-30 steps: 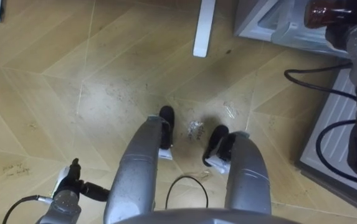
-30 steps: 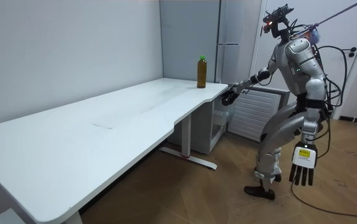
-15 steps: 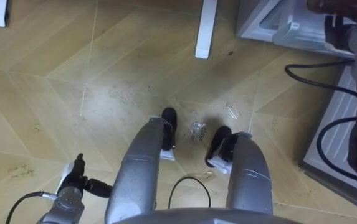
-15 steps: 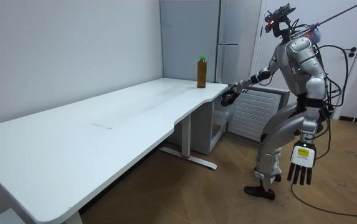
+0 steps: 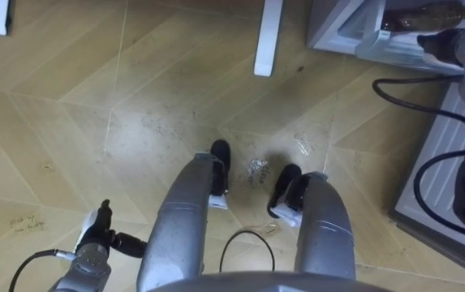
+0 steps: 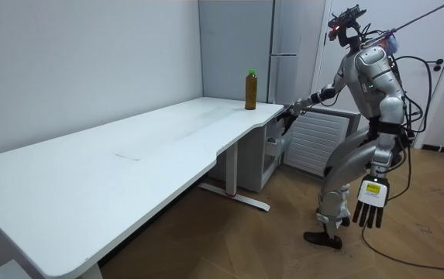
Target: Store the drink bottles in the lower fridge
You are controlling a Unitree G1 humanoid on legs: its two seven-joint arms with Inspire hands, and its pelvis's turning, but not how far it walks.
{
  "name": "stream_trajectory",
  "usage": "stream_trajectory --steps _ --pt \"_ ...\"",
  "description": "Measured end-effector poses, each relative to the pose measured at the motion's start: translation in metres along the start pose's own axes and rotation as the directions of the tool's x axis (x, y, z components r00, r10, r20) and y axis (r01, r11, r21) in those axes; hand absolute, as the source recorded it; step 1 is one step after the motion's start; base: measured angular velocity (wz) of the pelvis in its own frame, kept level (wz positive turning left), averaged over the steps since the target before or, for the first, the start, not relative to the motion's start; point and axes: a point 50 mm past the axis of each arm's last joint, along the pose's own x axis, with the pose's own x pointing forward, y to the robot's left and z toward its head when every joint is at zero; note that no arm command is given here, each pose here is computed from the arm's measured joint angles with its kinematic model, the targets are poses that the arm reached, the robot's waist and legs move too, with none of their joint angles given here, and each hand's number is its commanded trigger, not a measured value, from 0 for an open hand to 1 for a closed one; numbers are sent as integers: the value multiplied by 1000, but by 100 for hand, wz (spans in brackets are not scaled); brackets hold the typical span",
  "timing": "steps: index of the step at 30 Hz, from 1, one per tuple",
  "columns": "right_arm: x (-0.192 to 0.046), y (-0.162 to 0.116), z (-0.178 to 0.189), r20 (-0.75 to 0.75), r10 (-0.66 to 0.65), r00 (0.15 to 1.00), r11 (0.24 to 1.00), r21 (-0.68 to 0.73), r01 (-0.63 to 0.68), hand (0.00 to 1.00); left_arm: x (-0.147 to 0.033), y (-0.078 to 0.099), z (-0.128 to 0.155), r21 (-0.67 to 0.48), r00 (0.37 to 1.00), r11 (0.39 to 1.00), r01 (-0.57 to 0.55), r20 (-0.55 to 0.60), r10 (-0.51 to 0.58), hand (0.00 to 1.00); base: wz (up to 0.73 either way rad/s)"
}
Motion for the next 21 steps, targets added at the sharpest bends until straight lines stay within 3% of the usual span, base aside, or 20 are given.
stream_trajectory --steps 9,18,21 --pt "9 -14 3 14 -3 1000 1000 -3 3 0 -2 -2 -5 -4 1000 1000 7 2 -7 0 2" --pt "25 -52 7 -15 6 1000 998 -63 -7 0 -2 -2 -10 -22 997 998 65 -30 -65 0 0" --pt "29 -76 13 -8 -4 1000 996 -90 3 0 -2 -3 -12 -22 996 996 82 -39 -83 0 0"
